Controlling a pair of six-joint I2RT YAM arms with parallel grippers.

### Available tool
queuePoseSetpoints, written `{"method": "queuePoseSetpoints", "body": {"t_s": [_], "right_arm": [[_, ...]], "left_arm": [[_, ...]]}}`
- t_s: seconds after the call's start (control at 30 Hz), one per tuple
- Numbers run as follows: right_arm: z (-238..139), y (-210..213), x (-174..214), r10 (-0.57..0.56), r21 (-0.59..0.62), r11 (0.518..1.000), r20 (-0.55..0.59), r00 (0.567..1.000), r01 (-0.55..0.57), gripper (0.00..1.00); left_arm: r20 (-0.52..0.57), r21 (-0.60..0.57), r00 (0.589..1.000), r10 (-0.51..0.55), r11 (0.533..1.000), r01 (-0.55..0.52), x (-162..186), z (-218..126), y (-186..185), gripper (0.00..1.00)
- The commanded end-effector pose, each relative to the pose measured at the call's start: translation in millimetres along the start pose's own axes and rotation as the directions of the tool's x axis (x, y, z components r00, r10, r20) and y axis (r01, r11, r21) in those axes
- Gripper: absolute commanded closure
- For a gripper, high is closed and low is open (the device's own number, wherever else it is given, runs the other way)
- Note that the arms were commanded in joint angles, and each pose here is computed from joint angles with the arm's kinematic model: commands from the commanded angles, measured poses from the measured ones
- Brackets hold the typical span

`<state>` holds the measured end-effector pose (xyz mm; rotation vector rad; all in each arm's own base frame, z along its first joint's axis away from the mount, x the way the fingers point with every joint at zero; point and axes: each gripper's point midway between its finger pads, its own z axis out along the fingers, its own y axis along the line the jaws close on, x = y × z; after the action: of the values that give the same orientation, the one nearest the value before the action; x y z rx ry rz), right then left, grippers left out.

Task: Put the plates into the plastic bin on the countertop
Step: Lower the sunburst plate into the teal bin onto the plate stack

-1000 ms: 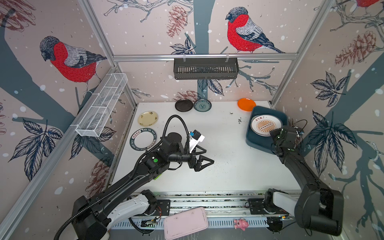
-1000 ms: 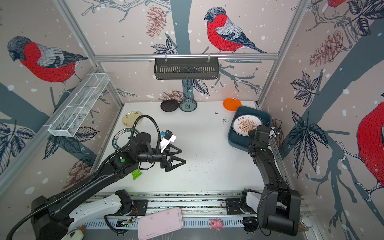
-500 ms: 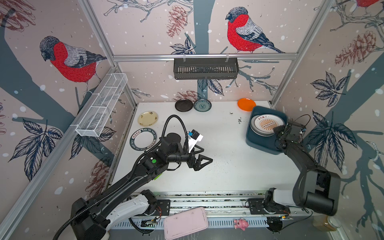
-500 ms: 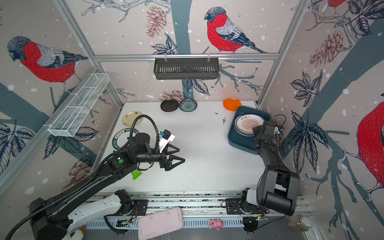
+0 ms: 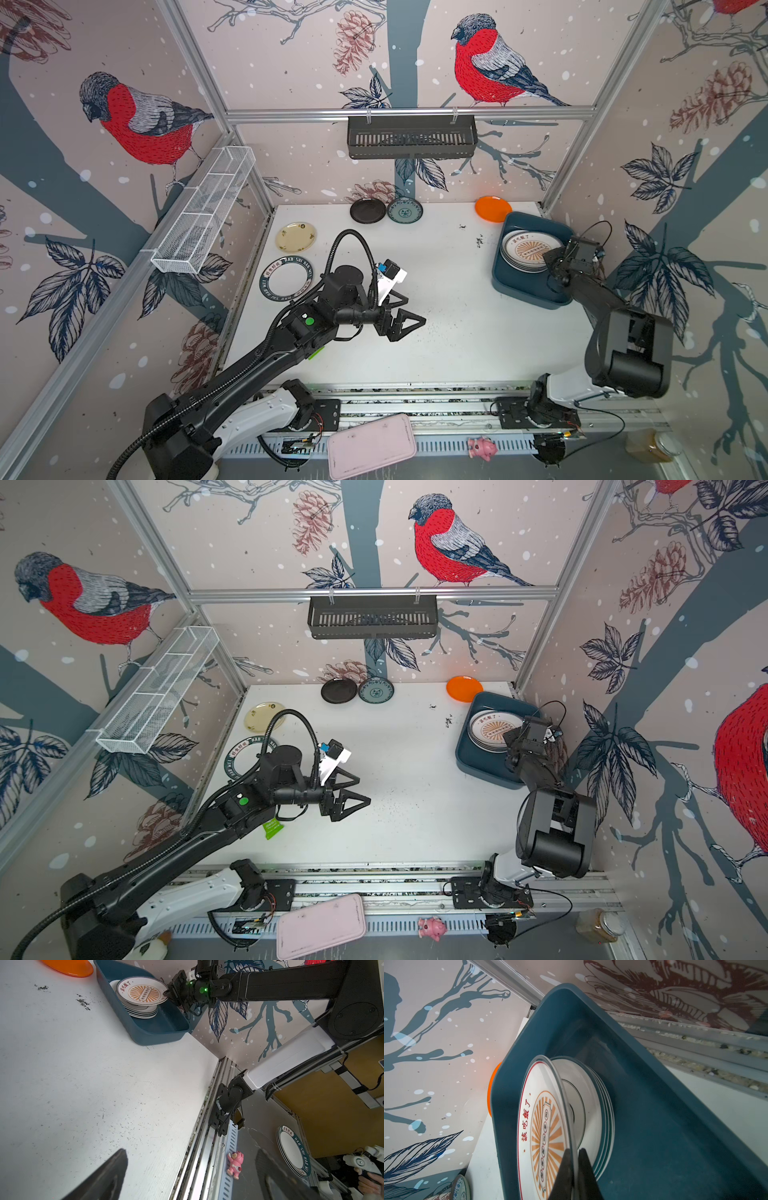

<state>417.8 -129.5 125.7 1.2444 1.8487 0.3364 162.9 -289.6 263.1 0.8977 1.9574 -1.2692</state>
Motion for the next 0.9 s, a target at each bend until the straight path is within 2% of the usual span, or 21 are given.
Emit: {"method": "queuePoseSetpoints", "body": {"t_s": [0.0,0.3,0.67,0.7,0.8,0.87], "right_arm": [[7,17,-9,-0.031,-0.060,0.998,0.025,0.999,0.033,1.00],[32,27,-11,-0.035,-0.077,0.996,-0.008,0.999,0.034,0.99],[49,13,-3,-0.055,-0.048,0.997,-0.056,0.997,0.053,0.99],[50,13,-2,-0.065,-0.050,0.997,-0.059,0.996,0.062,0.98],[53,7,1,-0.079,-0.023,0.997,-0.075,0.994,0.077,0.87],[54,7,2,-0.090,-0.024,0.996,-0.086,0.992,0.089,0.76]], "left_arm": [[0.008,0.001,1.000,0.027,1.000,-0.027,-5,-1,-2,0.04],[0.002,-0.006,1.000,0.027,1.000,-0.027,-4,-1,0,0.04],[0.019,0.002,1.000,0.012,1.000,-0.012,-11,-6,3,0.04],[0.028,0.009,1.000,0.001,1.000,-0.002,-13,-8,5,0.04],[0.061,0.018,0.998,-0.015,1.000,0.014,-19,-15,9,0.04],[0.067,0.013,0.998,-0.011,1.000,0.011,-19,-16,9,0.04]]}}
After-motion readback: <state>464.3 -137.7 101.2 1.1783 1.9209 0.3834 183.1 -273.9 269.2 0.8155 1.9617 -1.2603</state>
